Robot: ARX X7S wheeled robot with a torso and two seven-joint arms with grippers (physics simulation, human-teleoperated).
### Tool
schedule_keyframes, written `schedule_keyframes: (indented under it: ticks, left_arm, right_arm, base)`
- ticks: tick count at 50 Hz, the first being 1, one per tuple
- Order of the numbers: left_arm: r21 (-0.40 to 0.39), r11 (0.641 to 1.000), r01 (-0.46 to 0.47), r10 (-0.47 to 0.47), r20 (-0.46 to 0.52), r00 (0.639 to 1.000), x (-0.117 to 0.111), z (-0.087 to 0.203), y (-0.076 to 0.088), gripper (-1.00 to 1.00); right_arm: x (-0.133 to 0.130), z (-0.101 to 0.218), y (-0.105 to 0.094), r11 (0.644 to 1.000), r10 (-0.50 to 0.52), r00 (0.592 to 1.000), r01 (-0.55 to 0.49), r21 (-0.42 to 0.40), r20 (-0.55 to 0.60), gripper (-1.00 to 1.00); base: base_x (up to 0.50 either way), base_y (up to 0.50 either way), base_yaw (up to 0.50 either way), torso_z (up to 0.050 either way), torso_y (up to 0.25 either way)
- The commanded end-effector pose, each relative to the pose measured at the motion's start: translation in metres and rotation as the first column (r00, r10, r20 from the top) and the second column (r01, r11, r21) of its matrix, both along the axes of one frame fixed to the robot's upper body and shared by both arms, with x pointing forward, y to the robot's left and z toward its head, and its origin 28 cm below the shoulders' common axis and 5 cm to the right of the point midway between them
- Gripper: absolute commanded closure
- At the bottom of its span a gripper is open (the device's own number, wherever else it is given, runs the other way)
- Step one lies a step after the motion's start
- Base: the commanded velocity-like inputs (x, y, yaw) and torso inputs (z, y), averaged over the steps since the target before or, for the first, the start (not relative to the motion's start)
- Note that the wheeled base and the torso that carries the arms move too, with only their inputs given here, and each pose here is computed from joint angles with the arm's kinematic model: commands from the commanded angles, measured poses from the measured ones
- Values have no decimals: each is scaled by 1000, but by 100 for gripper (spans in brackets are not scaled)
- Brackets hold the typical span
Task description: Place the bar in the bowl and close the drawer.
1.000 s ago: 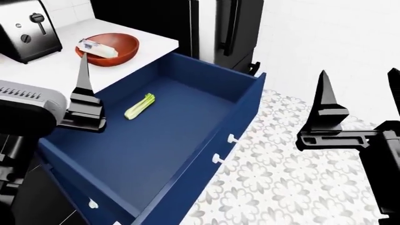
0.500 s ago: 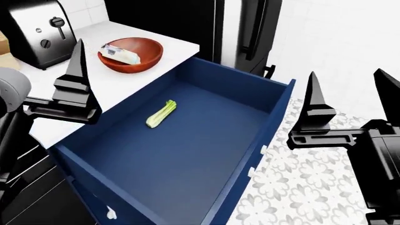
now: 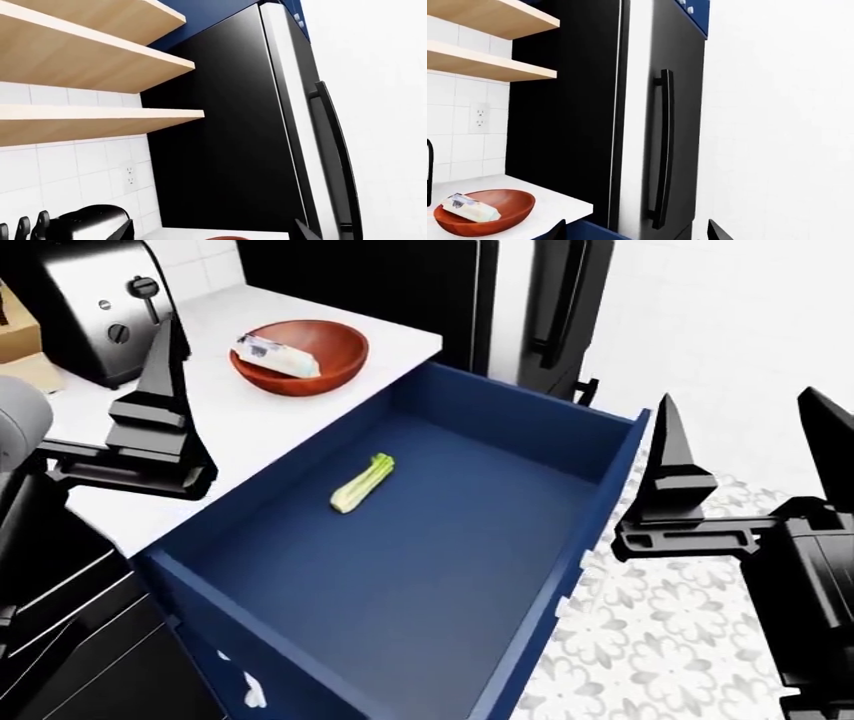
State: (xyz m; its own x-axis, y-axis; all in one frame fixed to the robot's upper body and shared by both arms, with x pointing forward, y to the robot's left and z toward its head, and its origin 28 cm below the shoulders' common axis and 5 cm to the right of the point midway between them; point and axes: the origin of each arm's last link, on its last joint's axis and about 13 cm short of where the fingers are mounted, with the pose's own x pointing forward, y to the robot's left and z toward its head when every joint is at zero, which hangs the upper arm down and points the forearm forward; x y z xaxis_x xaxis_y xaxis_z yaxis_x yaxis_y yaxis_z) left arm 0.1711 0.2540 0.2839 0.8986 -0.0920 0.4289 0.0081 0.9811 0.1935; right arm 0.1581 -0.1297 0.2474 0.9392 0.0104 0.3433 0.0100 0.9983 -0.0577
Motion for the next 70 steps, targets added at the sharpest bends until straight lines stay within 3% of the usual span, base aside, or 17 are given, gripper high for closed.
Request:
schedule_keyframes:
  ticks: [1,70]
  left_arm:
    - [0,1000,2,-2,0,1000,-1,0,0,-100]
    - [-1,1000,-4,4,-3,1000,-5,-1,1,-100]
  right_arm:
    - [0,-2,0,1000,2,1000,-2,1,0,-100]
    - [-1,-4,-1,999,11,1000,-11,39,6,-100]
  base:
    - [131,77,0,0,0]
    - [71,-75,0,0,0]
